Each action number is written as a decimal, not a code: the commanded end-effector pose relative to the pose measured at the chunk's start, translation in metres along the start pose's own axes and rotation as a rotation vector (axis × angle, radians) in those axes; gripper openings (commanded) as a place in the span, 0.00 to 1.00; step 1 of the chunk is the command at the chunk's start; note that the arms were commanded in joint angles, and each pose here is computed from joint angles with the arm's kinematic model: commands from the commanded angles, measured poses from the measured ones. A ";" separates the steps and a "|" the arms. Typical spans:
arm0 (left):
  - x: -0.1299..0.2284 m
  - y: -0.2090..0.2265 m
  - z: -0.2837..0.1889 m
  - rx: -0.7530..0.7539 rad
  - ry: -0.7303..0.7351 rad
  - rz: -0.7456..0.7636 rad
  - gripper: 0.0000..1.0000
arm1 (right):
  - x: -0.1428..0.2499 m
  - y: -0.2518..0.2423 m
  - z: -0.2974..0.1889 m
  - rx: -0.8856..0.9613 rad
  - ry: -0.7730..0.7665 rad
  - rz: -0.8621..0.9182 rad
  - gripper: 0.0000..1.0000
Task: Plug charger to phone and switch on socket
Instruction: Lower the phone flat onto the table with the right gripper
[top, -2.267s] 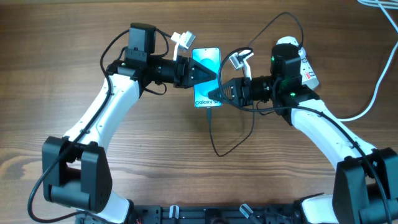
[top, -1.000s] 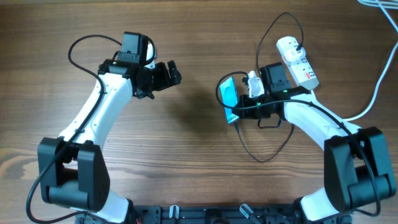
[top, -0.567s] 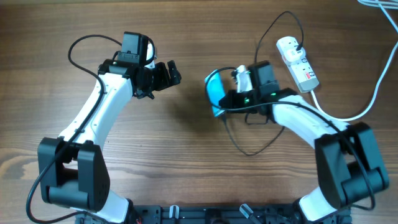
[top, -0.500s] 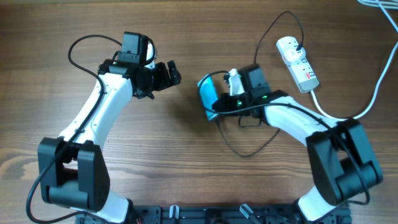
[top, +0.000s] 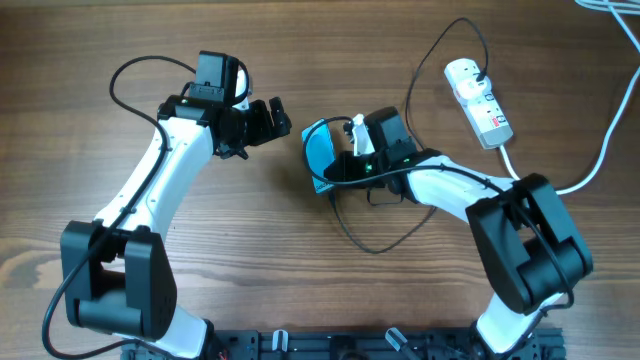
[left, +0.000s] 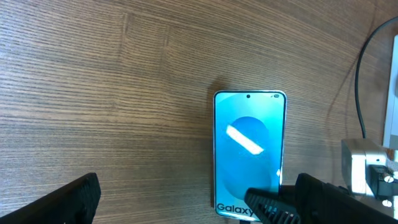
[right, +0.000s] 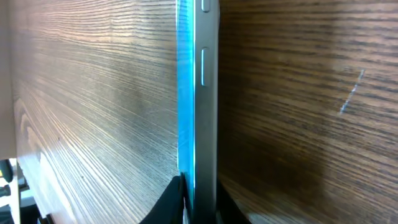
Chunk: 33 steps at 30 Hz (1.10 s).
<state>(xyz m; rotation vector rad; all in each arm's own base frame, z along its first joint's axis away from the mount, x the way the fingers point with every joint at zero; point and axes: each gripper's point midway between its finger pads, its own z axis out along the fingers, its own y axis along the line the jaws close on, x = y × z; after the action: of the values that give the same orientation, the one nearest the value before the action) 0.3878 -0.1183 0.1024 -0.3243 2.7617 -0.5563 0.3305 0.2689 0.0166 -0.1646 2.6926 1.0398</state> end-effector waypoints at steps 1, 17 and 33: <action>-0.003 0.002 -0.003 -0.008 -0.016 0.005 1.00 | 0.004 -0.013 0.008 0.042 0.011 0.000 0.15; -0.003 0.002 -0.003 -0.008 -0.016 0.005 1.00 | -0.003 -0.016 0.008 0.065 -0.024 -0.018 0.29; -0.003 0.002 -0.003 -0.008 -0.016 0.005 1.00 | -0.012 -0.021 0.007 0.102 -0.066 -0.027 0.40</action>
<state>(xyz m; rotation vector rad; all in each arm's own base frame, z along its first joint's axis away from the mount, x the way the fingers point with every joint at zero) 0.3877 -0.1184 0.1024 -0.3242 2.7617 -0.5568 0.3460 0.2598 0.0090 -0.1424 2.6613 0.9145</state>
